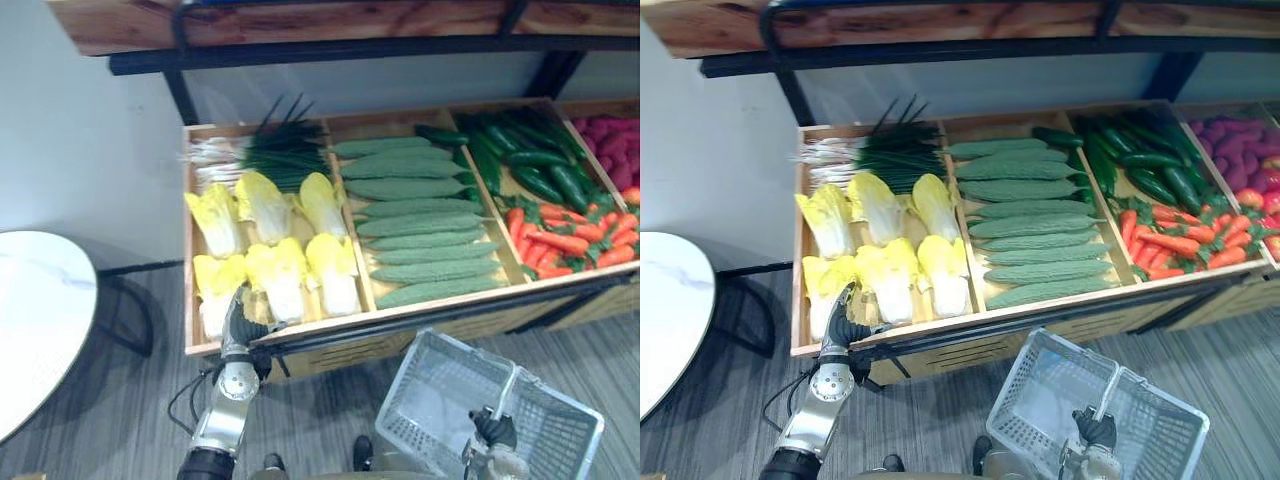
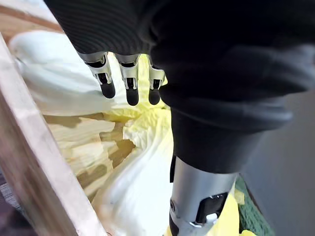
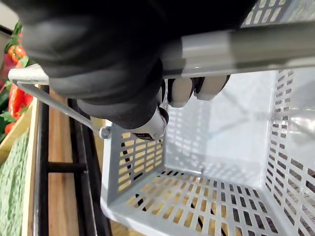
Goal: Pick vegetable in the basket
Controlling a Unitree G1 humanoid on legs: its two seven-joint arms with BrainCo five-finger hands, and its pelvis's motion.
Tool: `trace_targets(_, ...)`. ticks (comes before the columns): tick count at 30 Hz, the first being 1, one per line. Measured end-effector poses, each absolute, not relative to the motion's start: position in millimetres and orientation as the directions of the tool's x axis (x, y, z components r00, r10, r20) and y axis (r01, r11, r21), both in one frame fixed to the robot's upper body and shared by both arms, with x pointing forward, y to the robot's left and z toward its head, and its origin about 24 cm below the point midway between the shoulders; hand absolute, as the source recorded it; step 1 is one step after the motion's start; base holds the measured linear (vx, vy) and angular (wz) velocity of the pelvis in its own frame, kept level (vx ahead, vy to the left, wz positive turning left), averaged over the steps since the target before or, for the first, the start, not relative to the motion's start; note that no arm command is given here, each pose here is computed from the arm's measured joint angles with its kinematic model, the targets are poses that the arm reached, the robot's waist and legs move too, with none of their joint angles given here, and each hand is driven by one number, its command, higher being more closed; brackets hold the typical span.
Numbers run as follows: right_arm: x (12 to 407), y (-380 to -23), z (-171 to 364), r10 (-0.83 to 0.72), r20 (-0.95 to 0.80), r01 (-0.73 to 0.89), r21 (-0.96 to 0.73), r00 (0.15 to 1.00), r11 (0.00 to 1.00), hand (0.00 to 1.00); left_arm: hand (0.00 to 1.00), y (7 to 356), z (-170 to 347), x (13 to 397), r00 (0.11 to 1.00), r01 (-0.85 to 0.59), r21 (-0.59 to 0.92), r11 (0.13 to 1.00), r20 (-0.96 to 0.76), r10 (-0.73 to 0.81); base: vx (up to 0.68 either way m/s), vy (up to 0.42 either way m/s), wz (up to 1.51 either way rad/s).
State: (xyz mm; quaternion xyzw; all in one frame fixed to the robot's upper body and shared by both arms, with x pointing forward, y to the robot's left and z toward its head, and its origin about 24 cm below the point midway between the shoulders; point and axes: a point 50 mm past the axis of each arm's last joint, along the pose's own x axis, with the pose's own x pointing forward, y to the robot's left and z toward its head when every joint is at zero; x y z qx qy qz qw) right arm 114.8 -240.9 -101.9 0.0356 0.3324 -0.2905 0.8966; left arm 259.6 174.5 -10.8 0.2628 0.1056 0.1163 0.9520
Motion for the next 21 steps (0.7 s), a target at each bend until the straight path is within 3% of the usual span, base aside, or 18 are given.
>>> trace_targets(4,119,-240,-99,-0.496,-0.600,0.541,-0.122,0.628,0.832,1.00,0.00,174,-5,278,0.944,-0.199,0.571,0.797,-0.107,0.312,-0.06,0.005,-0.11)
trace_targets(5,121,-240,-97,-0.496,-0.588,0.540,-0.117,0.639,0.834,1.00,1.00,173,-1,284,0.942,-0.210,0.584,0.784,-0.094,0.322,-0.06,0.008,-0.07)
trace_targets(14,139,-237,-82,-0.486,-0.518,0.532,-0.070,0.704,0.844,1.00,1.00,185,23,317,0.925,-0.300,0.577,0.759,-0.017,0.379,-0.01,-0.007,-0.05)
trace_targets(21,149,-236,-71,-0.488,-0.470,0.535,-0.040,0.735,0.844,1.00,1.00,201,47,323,0.909,-0.385,0.444,0.809,0.033,0.415,-0.01,0.011,-0.05)
